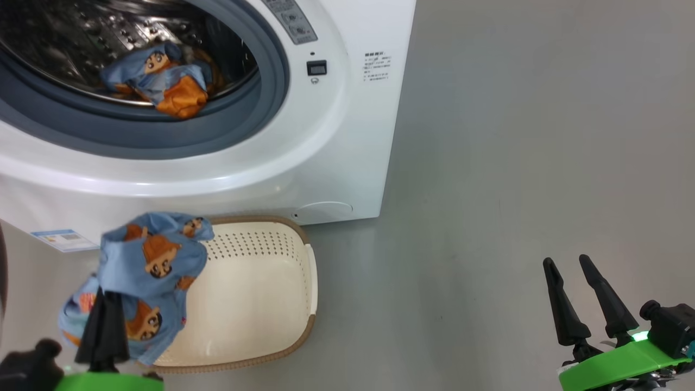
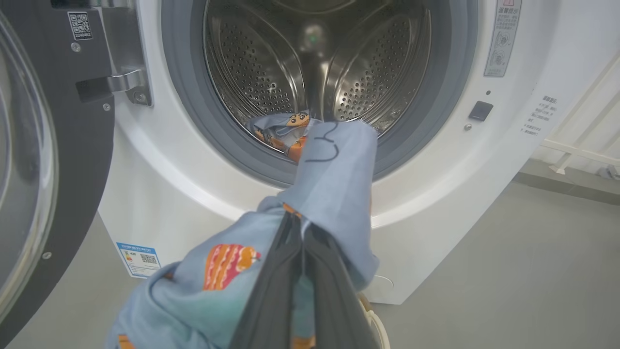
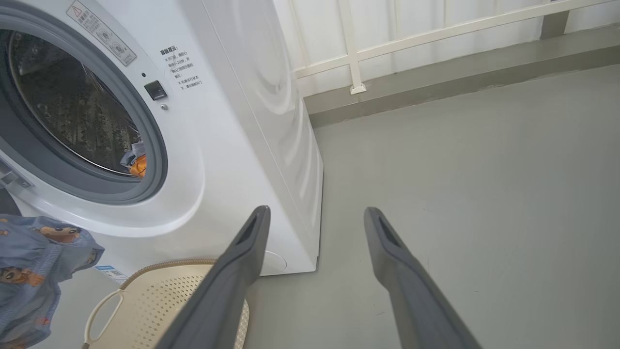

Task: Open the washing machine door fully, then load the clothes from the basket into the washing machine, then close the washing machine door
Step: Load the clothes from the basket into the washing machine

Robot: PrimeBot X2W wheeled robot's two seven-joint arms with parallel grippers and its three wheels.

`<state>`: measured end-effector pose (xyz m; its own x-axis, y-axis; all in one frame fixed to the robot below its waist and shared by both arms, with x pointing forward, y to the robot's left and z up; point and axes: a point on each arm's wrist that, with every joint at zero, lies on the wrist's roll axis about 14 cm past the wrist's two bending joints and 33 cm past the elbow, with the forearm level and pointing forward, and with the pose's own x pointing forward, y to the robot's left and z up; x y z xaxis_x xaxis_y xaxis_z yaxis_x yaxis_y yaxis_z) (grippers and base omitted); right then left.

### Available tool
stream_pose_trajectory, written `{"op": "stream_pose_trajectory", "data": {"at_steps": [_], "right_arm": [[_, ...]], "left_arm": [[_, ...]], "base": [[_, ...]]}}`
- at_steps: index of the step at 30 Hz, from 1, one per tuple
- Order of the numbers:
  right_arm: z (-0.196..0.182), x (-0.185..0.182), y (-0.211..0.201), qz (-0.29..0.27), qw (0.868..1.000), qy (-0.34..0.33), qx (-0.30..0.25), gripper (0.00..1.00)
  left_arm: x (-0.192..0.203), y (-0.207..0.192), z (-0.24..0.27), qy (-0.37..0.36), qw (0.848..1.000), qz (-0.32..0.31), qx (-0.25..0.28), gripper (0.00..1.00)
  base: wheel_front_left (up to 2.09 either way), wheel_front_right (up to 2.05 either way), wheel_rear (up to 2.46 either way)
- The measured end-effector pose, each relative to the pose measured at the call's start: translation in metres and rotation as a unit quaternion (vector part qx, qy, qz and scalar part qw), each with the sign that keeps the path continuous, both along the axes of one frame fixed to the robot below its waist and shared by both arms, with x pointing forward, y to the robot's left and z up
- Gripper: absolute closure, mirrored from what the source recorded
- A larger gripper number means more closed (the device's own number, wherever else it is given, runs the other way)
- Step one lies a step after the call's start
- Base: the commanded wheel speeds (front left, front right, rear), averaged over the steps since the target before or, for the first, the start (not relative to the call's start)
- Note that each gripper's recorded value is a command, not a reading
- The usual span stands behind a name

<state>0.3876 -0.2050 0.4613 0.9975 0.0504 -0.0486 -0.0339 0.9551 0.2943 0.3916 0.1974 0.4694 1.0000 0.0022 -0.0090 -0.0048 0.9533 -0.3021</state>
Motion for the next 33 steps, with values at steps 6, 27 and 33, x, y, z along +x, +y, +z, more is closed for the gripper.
{"op": "stream_pose_trajectory", "data": {"at_steps": [6,27,33], "right_arm": [[-0.009,0.005,0.001,-0.002,1.000,0.012,0.004,0.00],[-0.031,0.037,0.002,-0.012,0.999,0.028,0.013,0.00],[-0.041,0.041,-0.002,-0.022,0.999,0.039,0.012,0.00]], "left_arm": [[0.034,-0.004,0.017,-0.037,0.999,-0.002,-0.014,1.00],[0.209,-0.008,0.041,-0.075,0.997,-0.021,-0.006,1.00],[0.250,-0.018,0.024,-0.044,0.999,-0.030,-0.001,1.00]], "base": [[0.00,0.00,0.00],[0.00,0.00,0.00],[0.00,0.00,0.00]]}}
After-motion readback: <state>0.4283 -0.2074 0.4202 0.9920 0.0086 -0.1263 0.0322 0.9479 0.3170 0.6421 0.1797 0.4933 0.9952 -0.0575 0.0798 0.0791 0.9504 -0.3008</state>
